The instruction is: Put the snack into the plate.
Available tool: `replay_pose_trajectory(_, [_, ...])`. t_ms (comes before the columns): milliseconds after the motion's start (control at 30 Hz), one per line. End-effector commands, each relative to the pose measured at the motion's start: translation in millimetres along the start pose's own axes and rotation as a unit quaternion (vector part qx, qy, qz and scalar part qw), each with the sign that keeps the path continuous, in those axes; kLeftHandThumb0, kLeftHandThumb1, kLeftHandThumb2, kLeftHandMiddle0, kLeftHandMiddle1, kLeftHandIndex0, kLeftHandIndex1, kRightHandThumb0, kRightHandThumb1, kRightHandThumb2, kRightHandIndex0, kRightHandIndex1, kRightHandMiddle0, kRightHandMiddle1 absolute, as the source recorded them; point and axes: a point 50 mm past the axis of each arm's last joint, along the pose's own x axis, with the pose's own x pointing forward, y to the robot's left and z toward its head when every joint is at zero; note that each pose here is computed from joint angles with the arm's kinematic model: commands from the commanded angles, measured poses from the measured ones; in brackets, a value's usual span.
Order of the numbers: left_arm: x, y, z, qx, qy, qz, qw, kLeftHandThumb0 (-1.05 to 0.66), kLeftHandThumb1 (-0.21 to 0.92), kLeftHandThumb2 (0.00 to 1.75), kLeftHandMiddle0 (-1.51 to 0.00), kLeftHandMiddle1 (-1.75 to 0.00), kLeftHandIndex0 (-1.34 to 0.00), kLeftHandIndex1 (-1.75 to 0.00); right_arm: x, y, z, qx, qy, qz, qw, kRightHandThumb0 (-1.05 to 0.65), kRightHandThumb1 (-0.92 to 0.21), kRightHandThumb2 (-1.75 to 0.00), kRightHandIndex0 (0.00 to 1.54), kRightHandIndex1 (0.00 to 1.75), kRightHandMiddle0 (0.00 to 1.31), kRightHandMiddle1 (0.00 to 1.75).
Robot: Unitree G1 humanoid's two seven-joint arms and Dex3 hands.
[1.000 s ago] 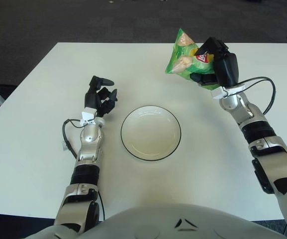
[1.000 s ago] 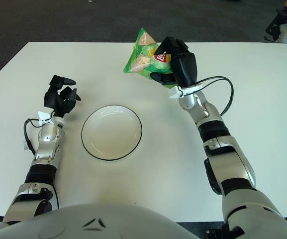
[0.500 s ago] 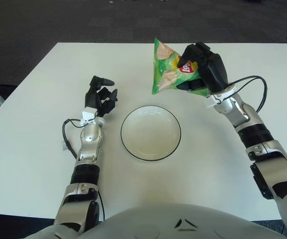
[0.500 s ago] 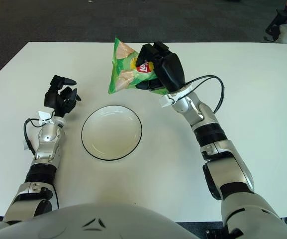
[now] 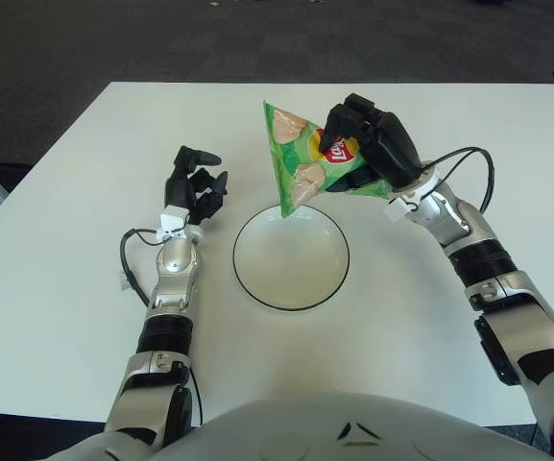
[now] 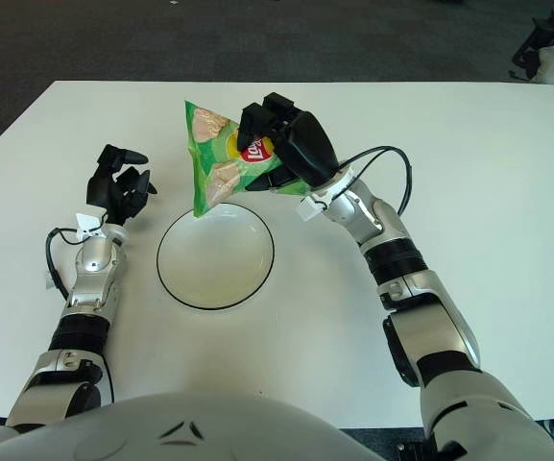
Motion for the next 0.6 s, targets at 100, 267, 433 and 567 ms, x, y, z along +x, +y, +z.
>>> replay_pose_trajectory(100, [5.1,-0.8,2.8,0.000,-0.008,0.004,1.000,-0.36,0.92,0.33,-0.78,-1.70,-0.41,-1.54,4.3,-5.8,5.4,0.024,-0.040,0.023,0.999,0.41,-0.51,-1.07,0.46,1.75,0.58,1.75])
replay_pose_trajectory(267, [5.5,-1.1,2.4,0.000,-0.008,0.004,1.000,-0.36,0.92,0.33,-0.78,-1.70,-0.41,-1.54,4.2,-6.5,5.7,0.037,-0.043,0.030,0.998,0.41,-0.50,-1.07,0.46,1.75,0.58,1.75])
replay_pose_trajectory(433, [5.9,-2.0,2.1,-0.001,-0.007,0.003,1.000,-0.36,0.92,0.33,-0.78,-1.70,-0.41,-1.54,4.3,-5.2,5.1,0.037,-0.046,0.038,0.998,0.41,-0.49,-1.09,0.47,1.75,0.58,1.75])
replay_pose_trajectory(567, [6.2,-2.7,2.2,-0.002,-0.008,0.003,1.000,-0.36,0.92,0.33,-0.78,-1.70,-0.41,-1.54,5.6,-3.7,4.9,0.035,-0.049,0.042,0.997,0.41,-0.48,-1.10,0.48,1.75,0.58,1.75])
